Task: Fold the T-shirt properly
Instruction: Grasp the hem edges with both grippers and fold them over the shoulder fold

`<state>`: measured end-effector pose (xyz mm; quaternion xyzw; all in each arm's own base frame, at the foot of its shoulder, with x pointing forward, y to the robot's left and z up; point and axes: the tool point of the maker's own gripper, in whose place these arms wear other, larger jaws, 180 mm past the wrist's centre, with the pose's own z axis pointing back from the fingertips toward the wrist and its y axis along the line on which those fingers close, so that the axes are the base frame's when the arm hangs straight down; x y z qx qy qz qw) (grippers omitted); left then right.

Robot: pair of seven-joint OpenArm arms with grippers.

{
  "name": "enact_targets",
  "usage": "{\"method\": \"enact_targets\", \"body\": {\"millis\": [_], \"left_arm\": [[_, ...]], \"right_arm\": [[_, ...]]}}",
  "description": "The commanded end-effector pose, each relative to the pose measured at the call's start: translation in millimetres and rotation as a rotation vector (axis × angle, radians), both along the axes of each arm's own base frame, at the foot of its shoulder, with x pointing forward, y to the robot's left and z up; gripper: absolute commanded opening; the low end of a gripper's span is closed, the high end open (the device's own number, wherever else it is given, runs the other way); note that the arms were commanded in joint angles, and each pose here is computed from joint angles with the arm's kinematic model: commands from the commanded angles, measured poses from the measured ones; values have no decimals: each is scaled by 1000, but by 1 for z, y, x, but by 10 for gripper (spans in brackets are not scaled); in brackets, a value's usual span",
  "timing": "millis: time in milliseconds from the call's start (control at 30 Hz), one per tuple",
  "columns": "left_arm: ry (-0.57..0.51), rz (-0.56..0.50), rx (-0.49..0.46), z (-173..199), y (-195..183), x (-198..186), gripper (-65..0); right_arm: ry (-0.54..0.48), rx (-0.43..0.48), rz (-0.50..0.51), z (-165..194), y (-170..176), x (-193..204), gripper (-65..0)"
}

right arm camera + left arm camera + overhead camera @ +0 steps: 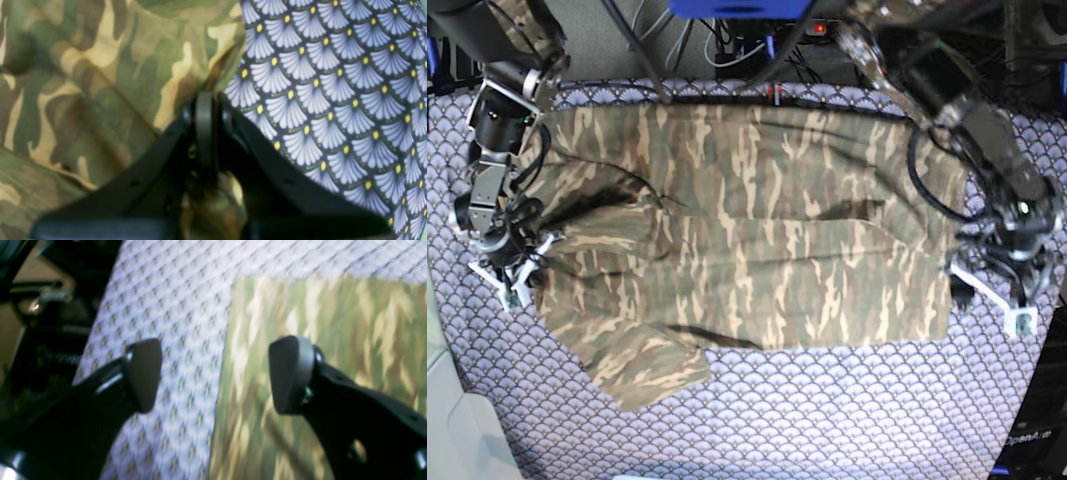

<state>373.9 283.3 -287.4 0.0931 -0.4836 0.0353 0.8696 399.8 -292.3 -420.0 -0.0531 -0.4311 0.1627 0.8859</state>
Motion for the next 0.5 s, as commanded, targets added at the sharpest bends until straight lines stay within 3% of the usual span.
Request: {"method": "enact_targets", "body": {"millis": [0, 100, 233, 467], "left_arm": [[-41, -4, -4, 8, 3, 13, -162], [-91, -28, -73, -5, -2, 41, -163], [-144, 44, -154, -29, 7, 62, -163], [-168, 60, -200, -58, 4, 97, -163]], "right_arm": [[-53, -11, -2, 19, -8, 12, -650], [-51, -13, -2, 19, -8, 11, -650], [-50, -16, -1, 19, -8, 11, -650], [-50, -22, -3, 20, -12, 11, -650]]}}
